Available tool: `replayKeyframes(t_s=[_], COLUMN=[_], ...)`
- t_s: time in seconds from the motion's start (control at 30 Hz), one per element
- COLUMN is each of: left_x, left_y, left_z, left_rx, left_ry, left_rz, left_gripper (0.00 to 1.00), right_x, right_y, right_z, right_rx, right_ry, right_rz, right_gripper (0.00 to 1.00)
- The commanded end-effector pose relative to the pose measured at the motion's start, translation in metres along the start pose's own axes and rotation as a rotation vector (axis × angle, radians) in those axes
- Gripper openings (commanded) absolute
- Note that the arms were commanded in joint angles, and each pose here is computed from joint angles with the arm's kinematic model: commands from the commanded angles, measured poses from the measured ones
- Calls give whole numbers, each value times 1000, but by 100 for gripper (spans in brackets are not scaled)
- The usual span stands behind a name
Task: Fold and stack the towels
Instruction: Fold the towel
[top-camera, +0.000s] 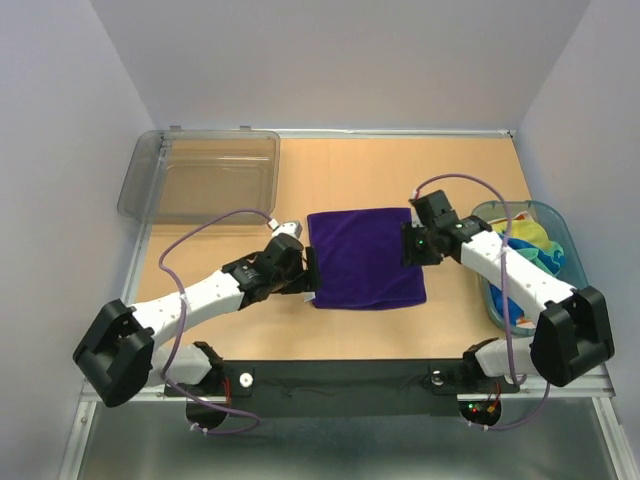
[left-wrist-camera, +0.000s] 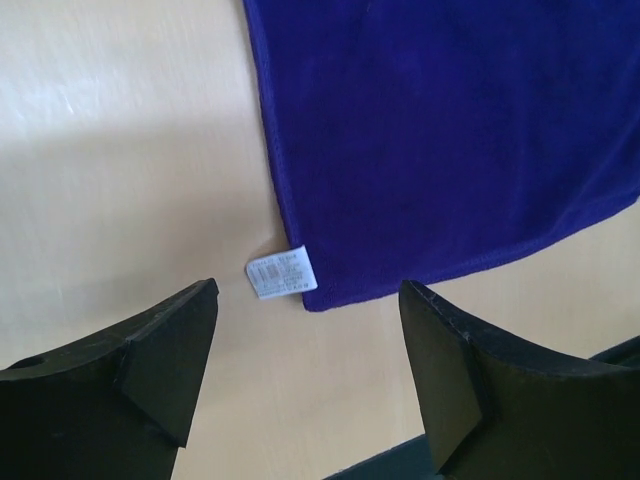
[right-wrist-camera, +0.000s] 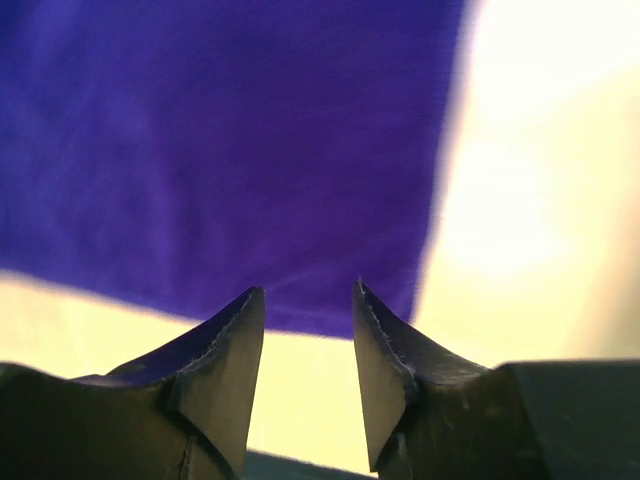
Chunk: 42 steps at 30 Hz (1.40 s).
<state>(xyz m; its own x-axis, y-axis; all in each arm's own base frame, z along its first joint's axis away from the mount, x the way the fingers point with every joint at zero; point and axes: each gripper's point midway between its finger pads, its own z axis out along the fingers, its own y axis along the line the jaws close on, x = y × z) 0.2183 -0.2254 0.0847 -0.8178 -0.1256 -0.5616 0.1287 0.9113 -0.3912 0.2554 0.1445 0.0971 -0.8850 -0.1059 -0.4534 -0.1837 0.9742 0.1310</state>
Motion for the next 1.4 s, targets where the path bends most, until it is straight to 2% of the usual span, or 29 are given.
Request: replayKeyframes(t_s=[0.0,0.2,0.27,0.37,0.43,0.67,0.77,0.9,0.93,1.13,1.2,1.27,1.3,1.37], left_x=[17,29,32,39,44,52,56,61,62,61,61,62,63,62], left_y=[0,-4,-3,-1,-1,3,5,8,10,15,16,18,18,18], left_z=[14,22,24,28,32,40,42,43,43,37,36,36,35,36], left_rx=[-12,-16,-19,-30,-34,-57,-68,-79,-82,-103,-108,-117,-118,-118], left_ry=[38,87,99,125,144,169,183,201,204,201,200,204,205,205], left_rz=[-86,-76,-77,-76,-71,-63,-58,-53,-51,-48,-44,-41,-41,-40], left_gripper=[83,76,69,67,62,59,54,51,47,45,41,39,38,32], right_x=[-8,25,36,43,47,49,51,56,58,67,71,72,71,65], right_y=[-33,-48,-50,-51,-50,-51,-53,-53,-52,-51,-51,-50,-50,-49], right_z=[-1,14,19,23,27,36,38,41,41,43,45,45,45,42], right_rx=[69,87,99,99,89,92,102,102,102,97,93,93,92,83], right_ry=[-65,-59,-47,-45,-43,-37,-36,-18,-13,15,26,34,31,11], right_rz=[267,435,468,482,490,492,489,489,489,503,504,499,496,493], right_gripper=[45,39,37,35,34,31,29,28,28,28,27,24,15,6])
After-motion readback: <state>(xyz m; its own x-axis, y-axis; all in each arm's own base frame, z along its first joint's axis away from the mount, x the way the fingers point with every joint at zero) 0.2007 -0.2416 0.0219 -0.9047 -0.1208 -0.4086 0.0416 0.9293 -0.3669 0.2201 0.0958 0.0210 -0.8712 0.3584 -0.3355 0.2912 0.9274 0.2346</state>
